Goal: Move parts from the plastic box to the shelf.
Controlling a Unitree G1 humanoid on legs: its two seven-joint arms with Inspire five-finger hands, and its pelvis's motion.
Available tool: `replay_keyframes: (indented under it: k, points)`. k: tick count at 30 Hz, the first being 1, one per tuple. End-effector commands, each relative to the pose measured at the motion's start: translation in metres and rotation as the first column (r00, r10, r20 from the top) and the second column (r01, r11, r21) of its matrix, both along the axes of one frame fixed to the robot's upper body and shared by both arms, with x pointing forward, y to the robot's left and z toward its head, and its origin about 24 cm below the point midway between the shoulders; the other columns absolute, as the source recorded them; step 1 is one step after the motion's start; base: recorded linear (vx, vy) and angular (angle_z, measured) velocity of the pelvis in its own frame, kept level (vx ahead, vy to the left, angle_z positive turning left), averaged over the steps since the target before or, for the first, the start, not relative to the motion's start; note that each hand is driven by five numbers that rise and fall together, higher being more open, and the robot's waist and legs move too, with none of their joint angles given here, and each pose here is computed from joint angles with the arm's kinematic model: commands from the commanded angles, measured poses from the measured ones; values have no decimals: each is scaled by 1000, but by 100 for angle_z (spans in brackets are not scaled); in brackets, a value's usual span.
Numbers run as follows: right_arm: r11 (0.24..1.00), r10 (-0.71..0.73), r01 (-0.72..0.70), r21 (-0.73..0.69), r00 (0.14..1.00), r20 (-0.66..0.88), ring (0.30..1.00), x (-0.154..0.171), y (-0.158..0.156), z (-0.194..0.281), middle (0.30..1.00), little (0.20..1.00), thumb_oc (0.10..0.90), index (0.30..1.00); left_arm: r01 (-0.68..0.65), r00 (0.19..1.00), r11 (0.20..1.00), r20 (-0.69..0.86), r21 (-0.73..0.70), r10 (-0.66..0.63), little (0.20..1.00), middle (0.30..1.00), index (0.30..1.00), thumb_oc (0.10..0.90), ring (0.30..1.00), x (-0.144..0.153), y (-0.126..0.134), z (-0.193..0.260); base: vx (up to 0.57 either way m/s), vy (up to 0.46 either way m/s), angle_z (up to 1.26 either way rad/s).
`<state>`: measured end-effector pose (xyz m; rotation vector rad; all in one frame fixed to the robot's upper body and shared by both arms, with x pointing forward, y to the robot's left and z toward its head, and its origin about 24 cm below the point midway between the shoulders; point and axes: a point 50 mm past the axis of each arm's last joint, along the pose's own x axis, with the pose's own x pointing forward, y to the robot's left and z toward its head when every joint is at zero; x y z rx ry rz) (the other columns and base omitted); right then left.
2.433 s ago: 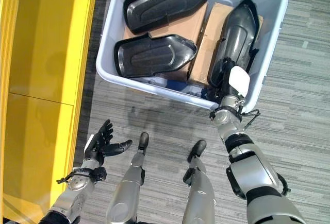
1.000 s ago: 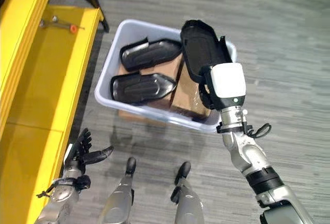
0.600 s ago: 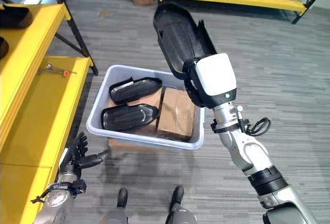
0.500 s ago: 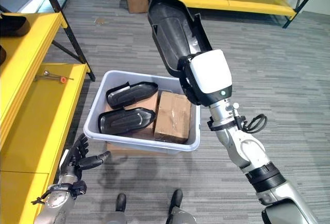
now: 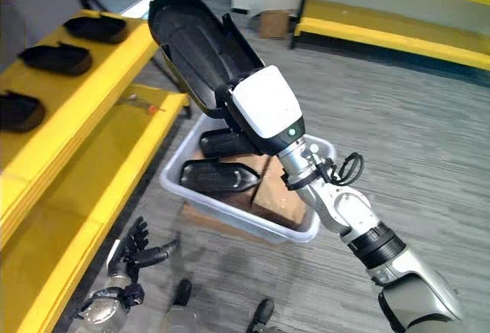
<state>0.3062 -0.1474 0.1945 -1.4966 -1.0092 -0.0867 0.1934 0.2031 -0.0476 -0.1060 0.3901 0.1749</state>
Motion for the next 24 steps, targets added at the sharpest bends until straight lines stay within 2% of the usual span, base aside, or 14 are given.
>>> replay_keyframes:
  k: [1,5,10,17,24]
  points:
    - [980,38,-107,169,929,367,300,-18,5,70,300,300,400,300,-24,975,997,222,75,7,1000,1000,1000,900,1000,25,22,43,-16,93,204]
    - [971,9,-92,219,935,353,300,-28,-7,67,300,300,400,300,-55,970,997,241,56,40,1000,1000,1000,900,1000,22,25,46,64,232,103]
    - [959,-18,-77,275,945,327,300,-34,-16,58,300,300,400,300,-28,965,991,261,128,-6,1000,1000,1000,900,1000,21,32,53,49,315,63]
    - [964,1,-72,255,964,267,300,-25,-1,53,300,300,400,300,-29,960,982,280,188,-25,1000,1000,1000,900,1000,24,38,61,34,209,48]
    - [958,130,-172,228,973,191,300,-13,36,54,300,300,400,300,-91,946,978,322,187,27,1000,1000,1000,900,1000,22,49,71,35,72,18]
